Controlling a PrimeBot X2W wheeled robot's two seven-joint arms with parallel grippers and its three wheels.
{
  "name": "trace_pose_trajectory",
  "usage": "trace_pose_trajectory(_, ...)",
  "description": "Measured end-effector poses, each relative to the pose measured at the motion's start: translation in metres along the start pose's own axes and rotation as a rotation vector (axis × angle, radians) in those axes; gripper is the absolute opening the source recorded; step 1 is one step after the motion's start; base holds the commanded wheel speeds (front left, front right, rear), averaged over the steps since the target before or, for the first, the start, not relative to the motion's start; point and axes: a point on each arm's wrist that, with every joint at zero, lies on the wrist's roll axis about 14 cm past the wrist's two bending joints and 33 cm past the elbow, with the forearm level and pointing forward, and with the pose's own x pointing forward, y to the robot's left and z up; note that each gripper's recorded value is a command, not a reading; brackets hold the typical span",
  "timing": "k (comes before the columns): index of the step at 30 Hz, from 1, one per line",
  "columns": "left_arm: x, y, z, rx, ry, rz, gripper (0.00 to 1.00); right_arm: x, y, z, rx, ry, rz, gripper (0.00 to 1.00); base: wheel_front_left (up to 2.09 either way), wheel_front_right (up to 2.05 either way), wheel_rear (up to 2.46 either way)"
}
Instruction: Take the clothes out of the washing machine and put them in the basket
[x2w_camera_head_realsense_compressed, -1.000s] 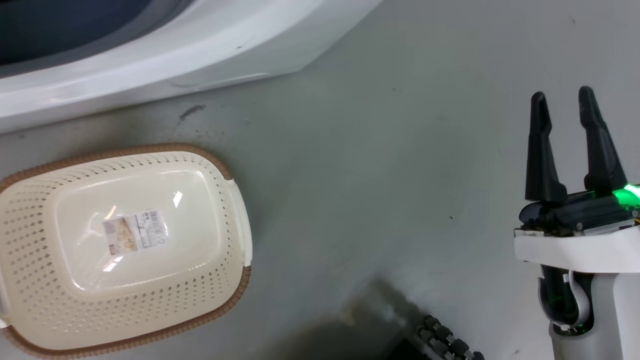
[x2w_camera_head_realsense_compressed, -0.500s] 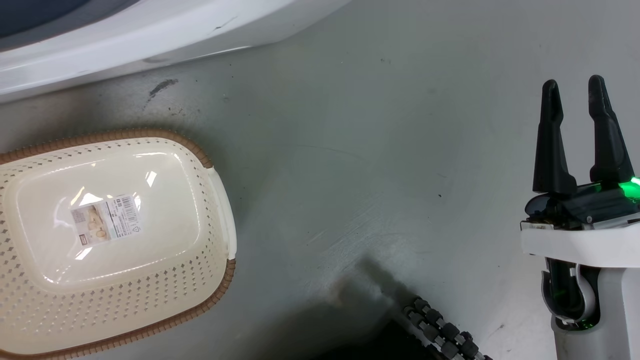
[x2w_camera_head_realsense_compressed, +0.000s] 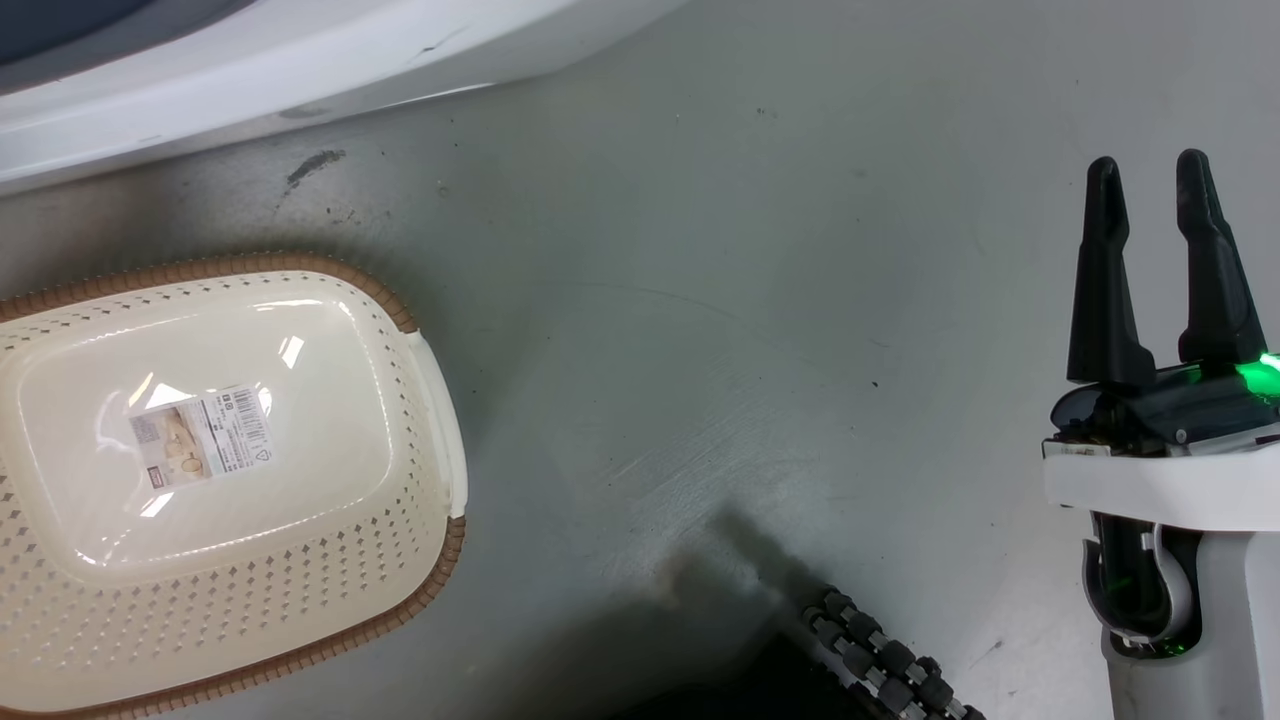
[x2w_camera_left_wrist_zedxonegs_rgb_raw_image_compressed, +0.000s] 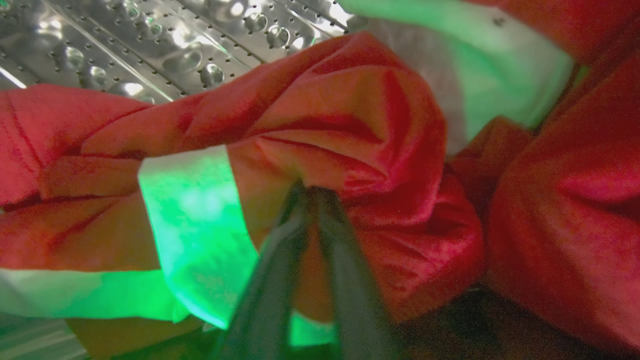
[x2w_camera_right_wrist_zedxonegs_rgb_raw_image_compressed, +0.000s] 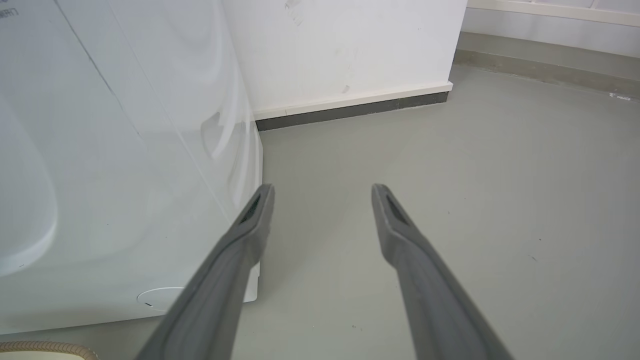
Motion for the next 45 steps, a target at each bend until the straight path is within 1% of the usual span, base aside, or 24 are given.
trace_pose_trajectory(6,-0.006,0.004,0.010,0.001,-0.070,0.016,0.00,0.001,0.001,0.001,0.004,-0.004,0.002,1.00,0.00,0.00,0.00)
trace_pose_trajectory(11,-0.020,0.006,0.023,-0.004,-0.162,0.021,0.00,0.001,0.002,0.009,-0.002,-0.026,0.007,1.00,0.00,0.00,0.00)
trace_pose_trajectory(20,-0.065,-0.006,0.035,-0.034,-0.307,-0.034,0.00,0.001,0.017,0.033,-0.017,-0.092,0.053,1.00,0.00,0.00,0.00)
trace_pose_trajectory(33,-0.144,-0.017,0.014,-0.088,-0.453,-0.090,0.00,-0.021,0.041,0.067,-0.019,-0.168,0.125,1.00,0.00,0.00,0.00)
trace_pose_trajectory(38,-0.170,-0.018,0.002,-0.148,-0.514,-0.102,0.00,-0.032,0.049,0.077,-0.015,-0.188,0.149,1.00,0.00,0.00,0.00)
trace_pose_trajectory(45,-0.204,-0.024,-0.016,-0.184,-0.597,-0.113,0.00,-0.047,0.058,0.089,-0.013,-0.216,0.179,1.00,0.00,0.00,0.00)
